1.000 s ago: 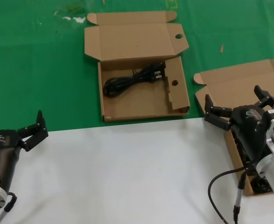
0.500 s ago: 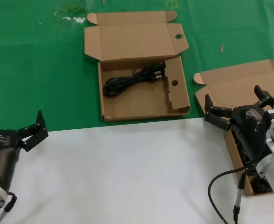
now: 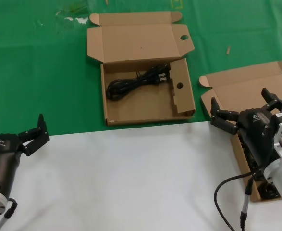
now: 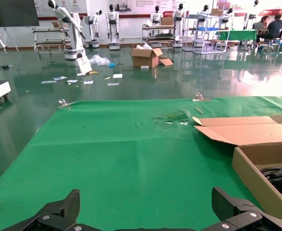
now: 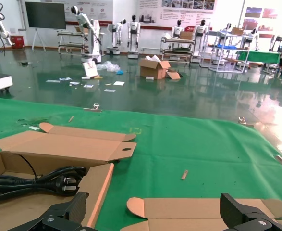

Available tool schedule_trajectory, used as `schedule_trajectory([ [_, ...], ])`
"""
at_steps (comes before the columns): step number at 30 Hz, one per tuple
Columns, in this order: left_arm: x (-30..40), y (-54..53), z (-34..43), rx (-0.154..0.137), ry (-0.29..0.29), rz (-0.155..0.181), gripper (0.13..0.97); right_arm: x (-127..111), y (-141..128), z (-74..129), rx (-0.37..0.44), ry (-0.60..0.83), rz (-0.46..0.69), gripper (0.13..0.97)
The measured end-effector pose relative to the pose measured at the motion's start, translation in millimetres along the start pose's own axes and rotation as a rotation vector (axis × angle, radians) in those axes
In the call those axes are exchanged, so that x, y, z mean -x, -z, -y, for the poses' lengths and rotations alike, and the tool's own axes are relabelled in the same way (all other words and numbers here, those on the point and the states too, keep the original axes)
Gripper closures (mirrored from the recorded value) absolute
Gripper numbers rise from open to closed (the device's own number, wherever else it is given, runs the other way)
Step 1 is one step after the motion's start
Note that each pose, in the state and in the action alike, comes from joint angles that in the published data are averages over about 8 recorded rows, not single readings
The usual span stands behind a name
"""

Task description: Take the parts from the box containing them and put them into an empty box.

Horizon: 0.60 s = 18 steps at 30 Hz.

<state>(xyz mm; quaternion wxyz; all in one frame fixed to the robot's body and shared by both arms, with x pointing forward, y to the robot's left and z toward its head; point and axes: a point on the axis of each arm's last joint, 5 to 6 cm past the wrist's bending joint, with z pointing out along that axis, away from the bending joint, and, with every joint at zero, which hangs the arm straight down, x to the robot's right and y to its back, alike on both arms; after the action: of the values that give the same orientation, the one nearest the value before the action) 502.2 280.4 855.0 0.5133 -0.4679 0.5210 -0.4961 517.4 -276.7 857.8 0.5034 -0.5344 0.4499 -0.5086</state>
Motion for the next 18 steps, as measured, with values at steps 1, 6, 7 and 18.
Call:
schedule_trajectory([
  [1,0.0,0.0,0.0,0.0,0.0,0.0,0.132,0.0,0.0,0.0,0.0,0.0,0.0,0.13],
  [6,0.0,0.0,0.0,0.0,0.0,0.0,0.132,0.0,0.0,0.0,0.0,0.0,0.0,0.13],
  [7,0.0,0.0,0.0,0.0,0.0,0.0,0.132,0.0,0.0,0.0,0.0,0.0,0.0,0.13],
  [18,0.0,0.0,0.0,0.0,0.0,0.0,0.132,0.0,0.0,0.0,0.0,0.0,0.0,0.13],
])
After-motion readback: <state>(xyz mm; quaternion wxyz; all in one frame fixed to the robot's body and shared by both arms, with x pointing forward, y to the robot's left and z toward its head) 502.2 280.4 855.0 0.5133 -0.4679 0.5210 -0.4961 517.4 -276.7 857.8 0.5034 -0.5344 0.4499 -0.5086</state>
